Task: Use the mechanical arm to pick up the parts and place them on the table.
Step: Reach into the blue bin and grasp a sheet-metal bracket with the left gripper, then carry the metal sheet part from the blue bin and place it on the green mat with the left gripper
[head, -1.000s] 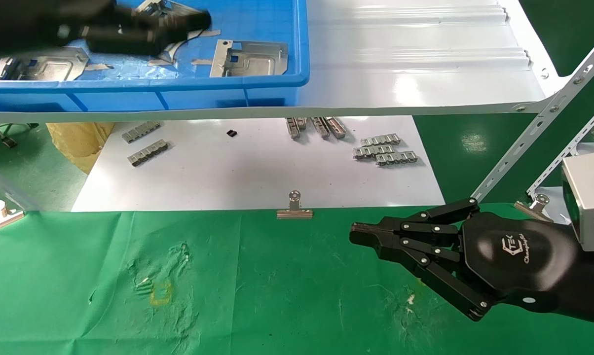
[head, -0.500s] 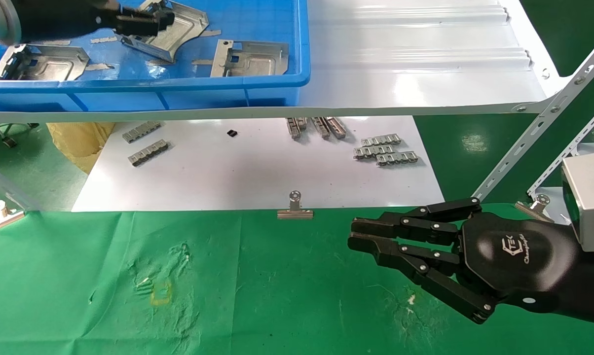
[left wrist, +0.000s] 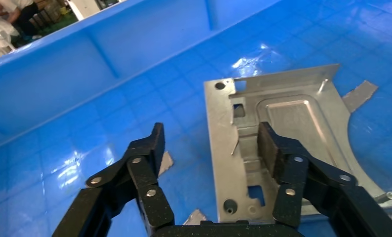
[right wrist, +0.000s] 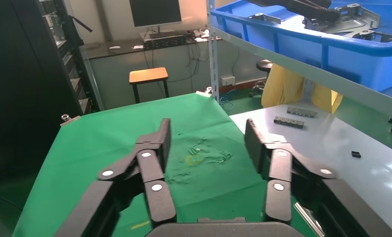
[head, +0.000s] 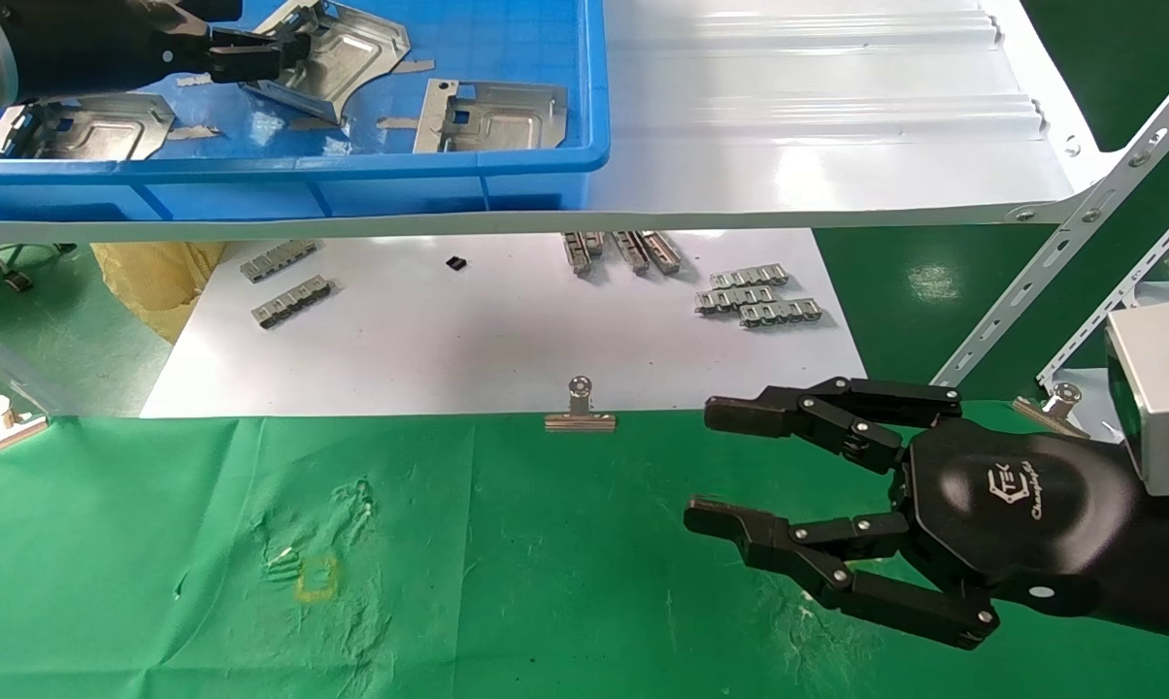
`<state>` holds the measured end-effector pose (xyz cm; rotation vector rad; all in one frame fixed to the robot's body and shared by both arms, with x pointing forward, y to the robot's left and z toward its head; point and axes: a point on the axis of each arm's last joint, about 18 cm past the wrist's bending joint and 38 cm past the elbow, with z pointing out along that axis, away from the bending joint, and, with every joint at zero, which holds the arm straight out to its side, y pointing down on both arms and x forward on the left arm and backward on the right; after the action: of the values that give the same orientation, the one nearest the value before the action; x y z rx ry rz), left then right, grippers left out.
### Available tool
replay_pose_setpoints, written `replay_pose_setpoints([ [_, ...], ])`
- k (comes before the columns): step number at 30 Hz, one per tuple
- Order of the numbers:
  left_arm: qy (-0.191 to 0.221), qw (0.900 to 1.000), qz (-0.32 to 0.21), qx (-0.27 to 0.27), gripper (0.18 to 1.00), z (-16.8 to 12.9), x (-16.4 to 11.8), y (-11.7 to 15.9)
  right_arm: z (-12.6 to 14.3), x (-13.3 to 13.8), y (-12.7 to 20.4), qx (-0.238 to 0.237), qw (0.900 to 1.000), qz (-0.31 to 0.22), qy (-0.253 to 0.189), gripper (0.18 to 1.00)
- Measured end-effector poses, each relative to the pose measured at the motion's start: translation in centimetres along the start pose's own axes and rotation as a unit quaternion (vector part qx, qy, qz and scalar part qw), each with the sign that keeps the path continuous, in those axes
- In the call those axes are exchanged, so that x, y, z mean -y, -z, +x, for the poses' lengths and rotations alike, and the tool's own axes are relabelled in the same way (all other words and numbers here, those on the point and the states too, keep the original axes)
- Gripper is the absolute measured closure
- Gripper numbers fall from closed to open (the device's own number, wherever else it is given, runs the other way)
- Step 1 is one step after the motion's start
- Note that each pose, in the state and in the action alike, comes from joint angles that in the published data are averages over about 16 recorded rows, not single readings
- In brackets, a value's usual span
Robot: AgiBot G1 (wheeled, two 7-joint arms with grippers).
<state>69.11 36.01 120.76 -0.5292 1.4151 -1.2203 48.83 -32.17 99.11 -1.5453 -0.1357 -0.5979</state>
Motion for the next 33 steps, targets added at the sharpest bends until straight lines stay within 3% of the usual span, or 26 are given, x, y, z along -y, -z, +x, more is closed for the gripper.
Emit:
replay_pose_setpoints([
  [9,0.015,0.9999,0.002,0.006,0.597,-0.4,-0.5,0.3,0.0,0.0,0.0,0.000,1.000,0.000,0.000,0.468],
  [18,0.022,0.9996,0.014,0.007,0.799,-0.7,-0.4,0.5,0.0,0.0,0.0,0.000,1.000,0.000,0.000,0.306],
  [26,0.023,0.9981,0.052,-0.022,0.889,-0.2,1.3,1.3,0.0,0.0,0.0,0.000,1.000,0.000,0.000,0.216],
  [33,-0.001,0.9891,0.104,-0.105,0.912,1.9,3.6,3.2,0.0,0.0,0.0,0.000,1.000,0.000,0.000,0.186],
])
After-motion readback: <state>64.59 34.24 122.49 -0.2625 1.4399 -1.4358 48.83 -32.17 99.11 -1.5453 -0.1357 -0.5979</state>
